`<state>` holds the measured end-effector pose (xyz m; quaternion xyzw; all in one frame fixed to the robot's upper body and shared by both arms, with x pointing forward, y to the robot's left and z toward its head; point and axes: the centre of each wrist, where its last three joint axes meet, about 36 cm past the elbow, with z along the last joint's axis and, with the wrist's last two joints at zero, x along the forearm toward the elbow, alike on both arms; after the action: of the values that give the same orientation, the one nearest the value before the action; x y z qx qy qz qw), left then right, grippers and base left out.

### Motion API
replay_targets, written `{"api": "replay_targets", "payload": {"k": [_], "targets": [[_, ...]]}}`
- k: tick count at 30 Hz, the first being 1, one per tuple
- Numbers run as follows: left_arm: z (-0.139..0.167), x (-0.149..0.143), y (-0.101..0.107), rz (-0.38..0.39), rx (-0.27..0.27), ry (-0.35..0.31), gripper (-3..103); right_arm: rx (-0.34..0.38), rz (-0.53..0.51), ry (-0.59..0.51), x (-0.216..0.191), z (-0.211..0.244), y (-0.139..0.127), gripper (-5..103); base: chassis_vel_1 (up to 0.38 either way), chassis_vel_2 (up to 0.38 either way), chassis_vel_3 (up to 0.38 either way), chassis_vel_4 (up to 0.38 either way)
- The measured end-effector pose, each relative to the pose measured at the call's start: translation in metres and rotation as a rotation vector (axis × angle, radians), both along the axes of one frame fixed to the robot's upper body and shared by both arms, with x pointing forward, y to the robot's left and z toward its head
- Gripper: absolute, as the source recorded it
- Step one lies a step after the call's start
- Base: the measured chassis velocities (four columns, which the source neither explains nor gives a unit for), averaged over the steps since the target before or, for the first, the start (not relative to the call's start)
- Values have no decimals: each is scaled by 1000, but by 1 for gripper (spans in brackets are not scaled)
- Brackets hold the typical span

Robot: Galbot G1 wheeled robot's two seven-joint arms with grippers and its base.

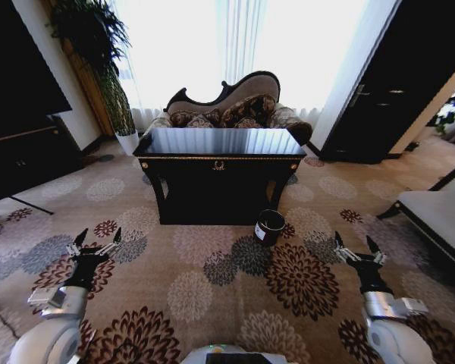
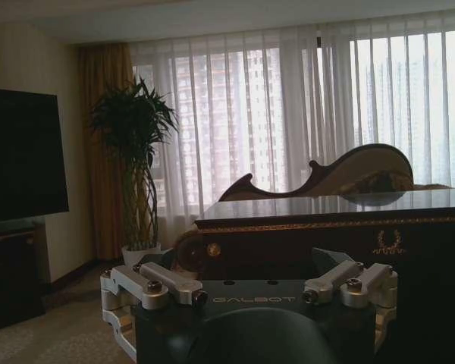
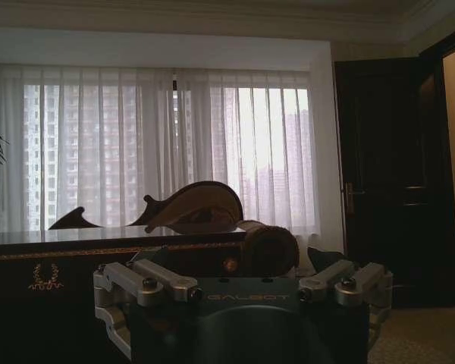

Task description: Move to the front of the table and place the trash on the table into the trash bin.

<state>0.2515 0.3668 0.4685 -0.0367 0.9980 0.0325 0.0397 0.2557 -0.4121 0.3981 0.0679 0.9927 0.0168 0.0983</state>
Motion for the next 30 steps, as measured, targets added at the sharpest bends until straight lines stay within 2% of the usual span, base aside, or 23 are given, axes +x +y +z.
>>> {"api": "replay_targets", "payload": {"k": [30], "targets": [[0, 0, 0, 0, 0, 0, 100, 0, 0, -1, 0, 0, 0, 100, 4, -3, 0, 1]]}}
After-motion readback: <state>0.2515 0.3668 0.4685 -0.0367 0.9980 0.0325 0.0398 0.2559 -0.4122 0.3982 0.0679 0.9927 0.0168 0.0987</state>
